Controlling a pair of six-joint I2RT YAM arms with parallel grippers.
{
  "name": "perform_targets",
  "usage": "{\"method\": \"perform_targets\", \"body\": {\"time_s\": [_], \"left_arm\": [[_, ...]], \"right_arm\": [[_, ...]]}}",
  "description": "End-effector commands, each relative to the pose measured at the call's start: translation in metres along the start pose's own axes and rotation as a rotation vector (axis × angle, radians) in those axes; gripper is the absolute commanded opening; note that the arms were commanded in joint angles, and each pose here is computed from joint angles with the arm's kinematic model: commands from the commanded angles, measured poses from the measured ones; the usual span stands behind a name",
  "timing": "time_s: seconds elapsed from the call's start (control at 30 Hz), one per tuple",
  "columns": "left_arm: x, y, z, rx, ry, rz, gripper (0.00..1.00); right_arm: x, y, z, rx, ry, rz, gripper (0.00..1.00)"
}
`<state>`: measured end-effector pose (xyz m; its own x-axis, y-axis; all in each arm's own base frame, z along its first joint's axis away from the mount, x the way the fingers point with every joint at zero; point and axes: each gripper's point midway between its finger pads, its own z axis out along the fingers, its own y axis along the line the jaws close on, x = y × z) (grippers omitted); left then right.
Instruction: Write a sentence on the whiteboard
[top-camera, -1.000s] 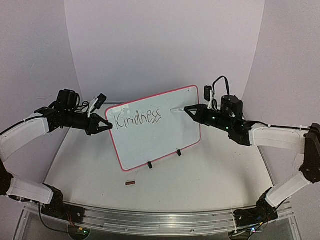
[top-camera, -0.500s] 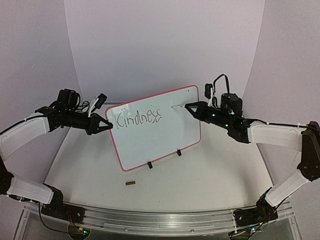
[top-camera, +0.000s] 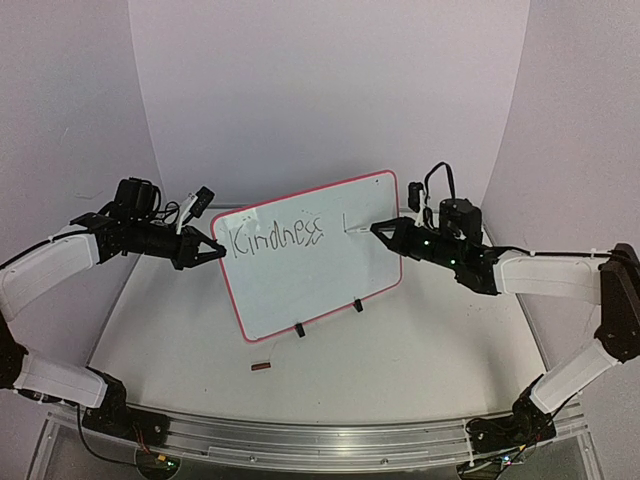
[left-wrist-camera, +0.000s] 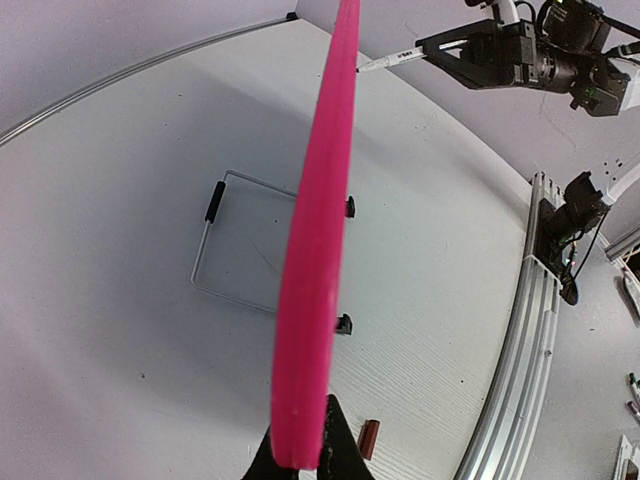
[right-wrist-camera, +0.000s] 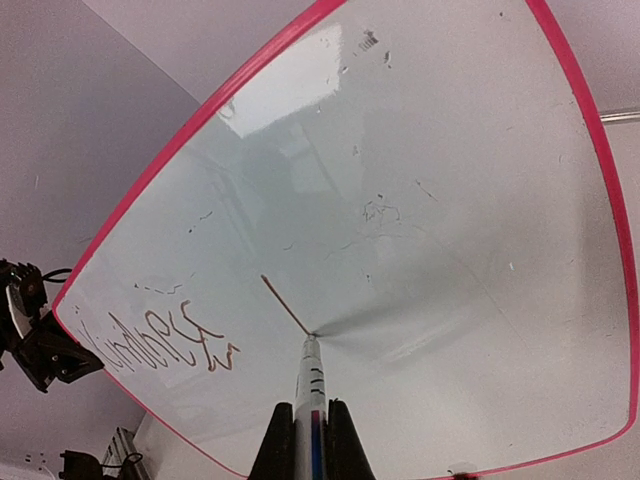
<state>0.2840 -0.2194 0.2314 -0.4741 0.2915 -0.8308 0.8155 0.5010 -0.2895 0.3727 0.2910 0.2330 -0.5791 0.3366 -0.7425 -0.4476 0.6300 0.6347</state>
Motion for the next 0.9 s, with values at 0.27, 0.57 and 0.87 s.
{"method": "perform_targets", "body": {"time_s": [0.27,0.57,0.87], "left_arm": [[0.018,0.012,0.009,-0.056,0.074,0.016,0.0],[0.018,0.012,0.009,-0.056,0.074,0.016,0.0],[0.017,0.012,0.01,-0.053,0.072,0.018,0.0]], "right_arm": [[-0.051,0.04,-0.023,-0.085,-0.138,-0.028,0.0],[-0.059,0.046,-0.007,-0.109,-0.144,-0.04,0.0],[-0.057,0.038,0.001,-0.083,-0.141,-0.038,0.0]]}}
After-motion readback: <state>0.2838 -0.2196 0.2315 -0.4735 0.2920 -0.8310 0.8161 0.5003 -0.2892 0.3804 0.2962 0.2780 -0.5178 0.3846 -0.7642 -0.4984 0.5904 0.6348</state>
